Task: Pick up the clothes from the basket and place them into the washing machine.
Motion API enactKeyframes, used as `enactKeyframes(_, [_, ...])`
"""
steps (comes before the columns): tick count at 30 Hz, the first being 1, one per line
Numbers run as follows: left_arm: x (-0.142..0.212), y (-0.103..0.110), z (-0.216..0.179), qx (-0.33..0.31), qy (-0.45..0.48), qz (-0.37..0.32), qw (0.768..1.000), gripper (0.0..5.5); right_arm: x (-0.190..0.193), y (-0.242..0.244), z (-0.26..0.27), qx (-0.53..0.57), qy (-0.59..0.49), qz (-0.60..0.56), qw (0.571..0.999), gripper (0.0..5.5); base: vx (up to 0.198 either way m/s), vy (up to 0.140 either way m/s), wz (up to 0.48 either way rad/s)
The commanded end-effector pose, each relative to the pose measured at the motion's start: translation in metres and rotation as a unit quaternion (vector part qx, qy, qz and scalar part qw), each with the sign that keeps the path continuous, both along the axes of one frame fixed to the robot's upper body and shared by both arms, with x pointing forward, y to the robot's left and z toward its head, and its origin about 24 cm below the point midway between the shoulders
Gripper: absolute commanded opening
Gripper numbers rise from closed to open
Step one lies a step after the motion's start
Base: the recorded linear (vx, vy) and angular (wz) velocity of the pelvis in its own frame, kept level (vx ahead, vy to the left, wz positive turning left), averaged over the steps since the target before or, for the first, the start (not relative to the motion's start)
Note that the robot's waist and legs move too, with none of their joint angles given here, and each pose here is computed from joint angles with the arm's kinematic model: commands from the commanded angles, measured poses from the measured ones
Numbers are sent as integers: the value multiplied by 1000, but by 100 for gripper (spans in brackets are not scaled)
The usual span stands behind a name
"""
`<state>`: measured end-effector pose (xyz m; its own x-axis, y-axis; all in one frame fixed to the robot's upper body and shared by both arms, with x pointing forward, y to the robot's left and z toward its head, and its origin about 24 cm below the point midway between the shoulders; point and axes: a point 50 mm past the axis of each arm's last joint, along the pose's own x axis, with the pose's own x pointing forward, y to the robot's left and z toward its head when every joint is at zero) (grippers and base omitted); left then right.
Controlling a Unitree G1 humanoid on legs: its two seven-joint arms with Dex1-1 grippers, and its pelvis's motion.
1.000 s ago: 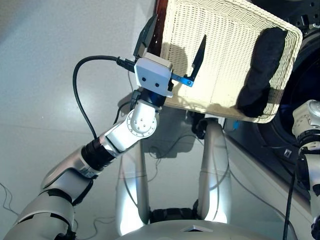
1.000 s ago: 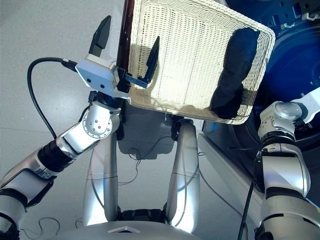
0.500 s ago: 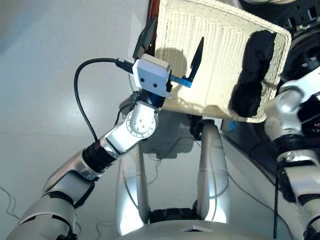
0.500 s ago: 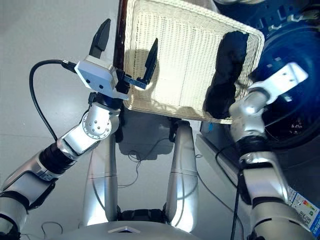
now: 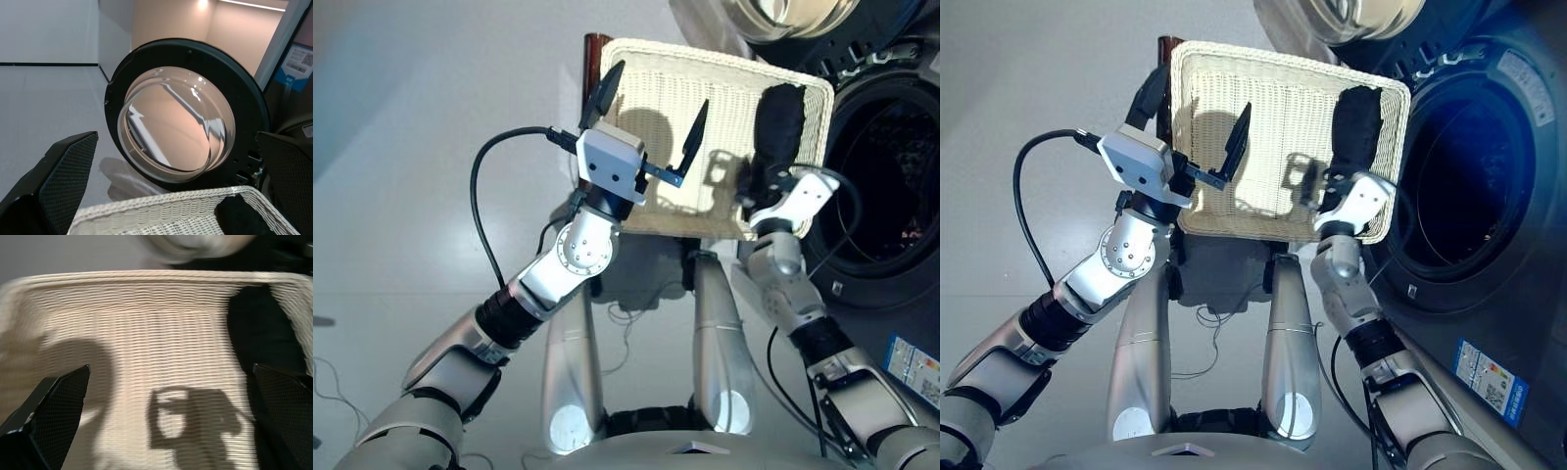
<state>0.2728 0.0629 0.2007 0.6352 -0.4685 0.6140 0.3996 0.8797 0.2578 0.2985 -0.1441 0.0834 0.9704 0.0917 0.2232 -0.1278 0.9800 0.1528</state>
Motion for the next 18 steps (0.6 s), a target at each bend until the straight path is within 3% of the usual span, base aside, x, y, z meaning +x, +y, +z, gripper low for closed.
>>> enactKeyframes(1, [-12, -1, 15, -18, -51, -36, 998, 550, -5, 0, 20, -30, -53, 42, 997, 550, 0, 0, 0])
enactKeyframes(18, [-20, -9, 22, -38, -77, -60, 994, 550, 1, -10, 2, -42, -23, -24, 999, 550, 0, 0, 0])
